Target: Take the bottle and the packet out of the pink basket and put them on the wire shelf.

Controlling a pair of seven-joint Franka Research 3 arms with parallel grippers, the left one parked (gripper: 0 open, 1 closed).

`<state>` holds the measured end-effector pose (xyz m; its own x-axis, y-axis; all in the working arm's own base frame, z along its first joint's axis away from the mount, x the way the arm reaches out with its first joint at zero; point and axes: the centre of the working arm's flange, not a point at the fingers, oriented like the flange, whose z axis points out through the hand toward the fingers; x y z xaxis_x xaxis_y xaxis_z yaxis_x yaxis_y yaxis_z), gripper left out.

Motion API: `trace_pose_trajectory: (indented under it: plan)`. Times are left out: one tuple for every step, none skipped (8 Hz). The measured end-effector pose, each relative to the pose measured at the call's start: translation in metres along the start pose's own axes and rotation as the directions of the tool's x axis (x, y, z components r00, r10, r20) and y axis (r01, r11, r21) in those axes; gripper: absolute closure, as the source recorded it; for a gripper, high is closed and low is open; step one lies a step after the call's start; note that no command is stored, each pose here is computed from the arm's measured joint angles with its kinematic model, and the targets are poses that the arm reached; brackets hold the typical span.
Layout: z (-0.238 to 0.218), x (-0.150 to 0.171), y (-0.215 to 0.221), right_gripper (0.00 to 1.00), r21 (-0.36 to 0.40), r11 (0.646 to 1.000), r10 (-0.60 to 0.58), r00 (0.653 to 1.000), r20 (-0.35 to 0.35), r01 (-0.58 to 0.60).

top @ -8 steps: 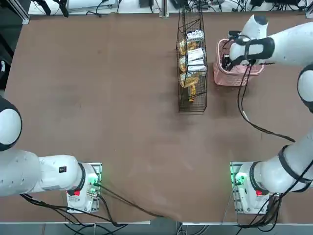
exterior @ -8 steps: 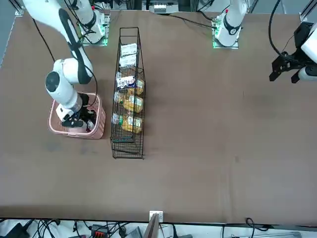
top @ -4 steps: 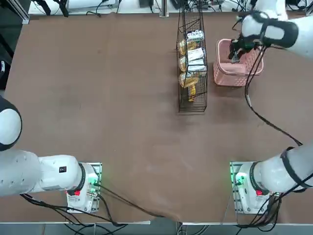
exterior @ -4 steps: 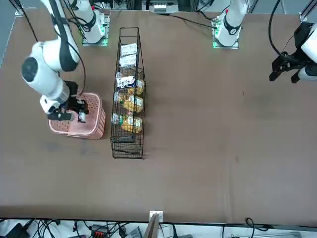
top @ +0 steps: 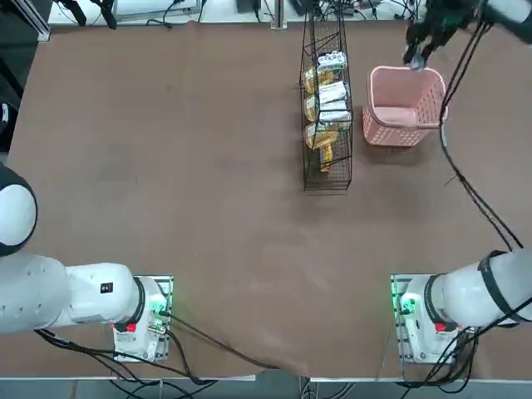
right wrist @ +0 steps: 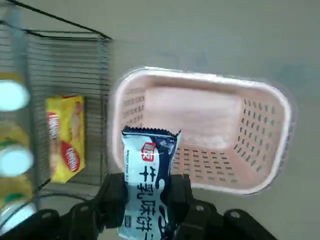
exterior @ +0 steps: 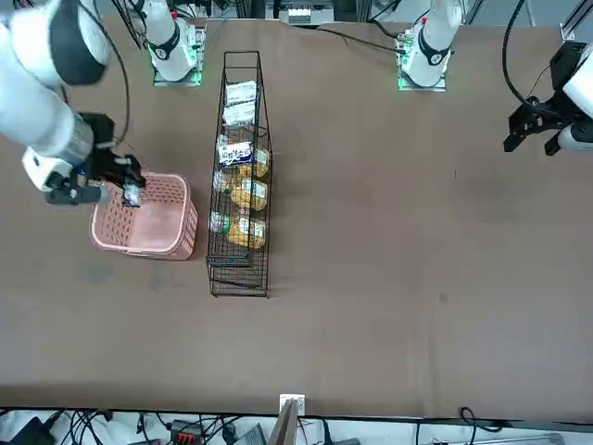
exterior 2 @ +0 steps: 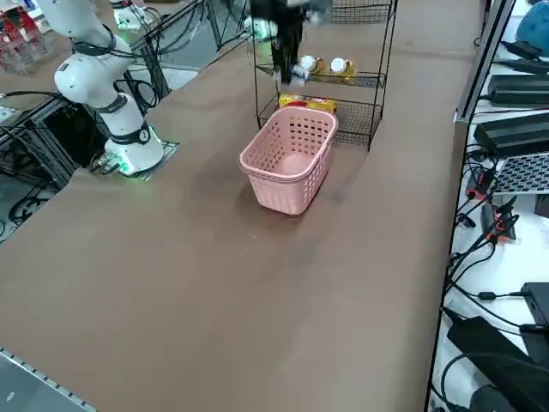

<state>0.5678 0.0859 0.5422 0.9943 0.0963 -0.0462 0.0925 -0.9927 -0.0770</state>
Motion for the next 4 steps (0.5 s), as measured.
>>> trace_pose_trajectory:
  plan:
    - [-0.035,-0.002,-0.021,0.55,-0.009,0.997,-0.072,0.997,-0.028,0.072]
    - [-0.062,-0.007,-0.049,0.55,-0.016,0.987,-0.159,0.986,-0.053,0.159]
    - [-0.080,-0.014,-0.082,0.55,-0.024,0.967,-0.256,0.963,-0.079,0.255]
    - [-0.092,-0.020,-0.112,0.55,-0.032,0.940,-0.341,0.934,-0.102,0.340]
